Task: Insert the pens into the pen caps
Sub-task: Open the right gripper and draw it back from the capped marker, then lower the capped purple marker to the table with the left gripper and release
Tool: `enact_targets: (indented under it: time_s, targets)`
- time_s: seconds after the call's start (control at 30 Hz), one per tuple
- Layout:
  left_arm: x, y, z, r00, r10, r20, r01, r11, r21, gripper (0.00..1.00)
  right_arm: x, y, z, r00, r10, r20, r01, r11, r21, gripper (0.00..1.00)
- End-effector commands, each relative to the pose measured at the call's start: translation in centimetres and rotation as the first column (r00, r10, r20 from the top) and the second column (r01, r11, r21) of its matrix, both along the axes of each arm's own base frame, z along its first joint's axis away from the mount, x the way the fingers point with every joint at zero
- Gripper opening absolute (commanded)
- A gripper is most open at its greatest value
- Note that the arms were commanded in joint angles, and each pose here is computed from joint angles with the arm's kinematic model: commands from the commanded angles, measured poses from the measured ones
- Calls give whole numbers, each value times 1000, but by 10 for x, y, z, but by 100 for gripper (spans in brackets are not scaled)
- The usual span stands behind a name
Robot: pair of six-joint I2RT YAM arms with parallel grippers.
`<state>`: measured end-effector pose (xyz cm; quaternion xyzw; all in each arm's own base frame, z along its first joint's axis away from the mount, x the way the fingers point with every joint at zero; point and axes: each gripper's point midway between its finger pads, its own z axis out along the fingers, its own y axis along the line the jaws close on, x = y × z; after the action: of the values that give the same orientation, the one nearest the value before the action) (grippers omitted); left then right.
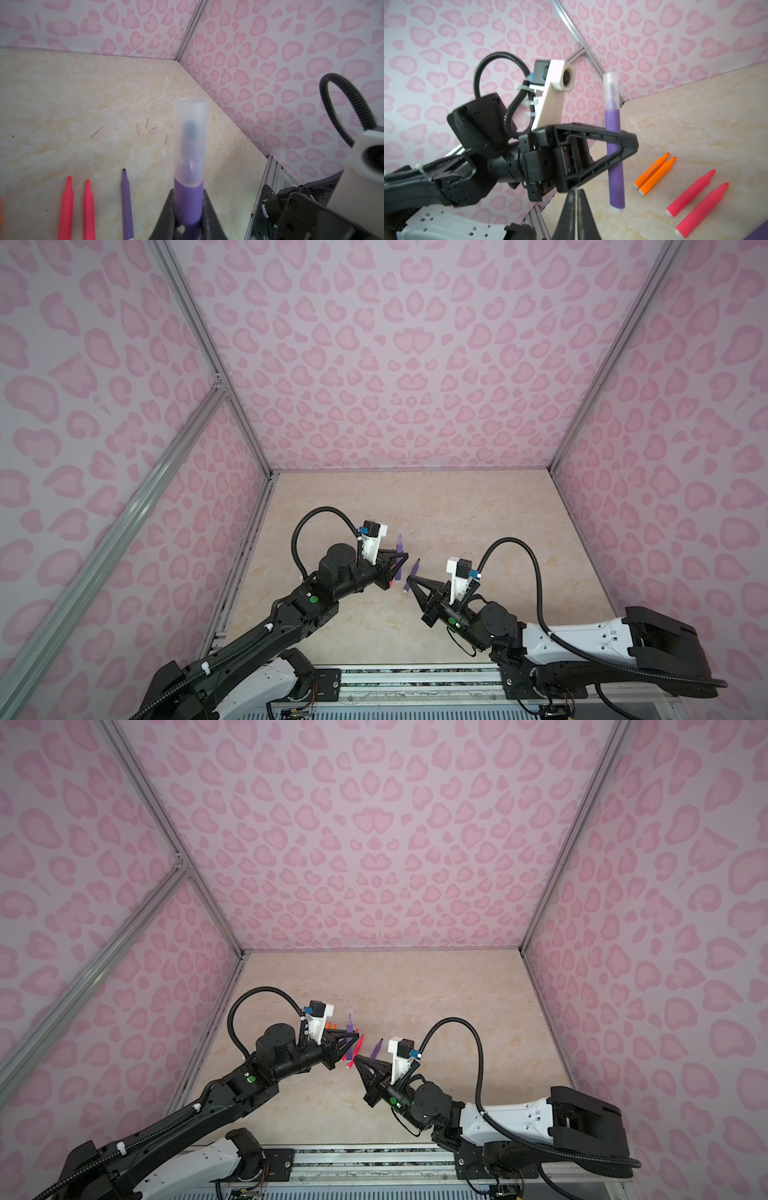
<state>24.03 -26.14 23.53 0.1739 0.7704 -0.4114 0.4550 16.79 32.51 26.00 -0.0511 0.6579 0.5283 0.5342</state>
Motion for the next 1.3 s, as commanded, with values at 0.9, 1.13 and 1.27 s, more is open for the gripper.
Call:
enact_targets:
  time_s: [0.9, 1.13, 1.27]
  targets:
    - [62, -62, -143, 883, 184, -432, 3, 918, 397, 3, 135, -186, -28, 695, -705, -142, 574, 663, -481, 95]
    - [69, -114, -158, 829, 216, -516, 9, 917, 398, 3, 134, -216, -34, 666, -726, -171, 590, 653, -475, 95]
    - [53, -125, -172, 806, 226, -546, 23, 911, 411, 3, 131, -246, -38, 621, -762, -181, 620, 619, -481, 95]
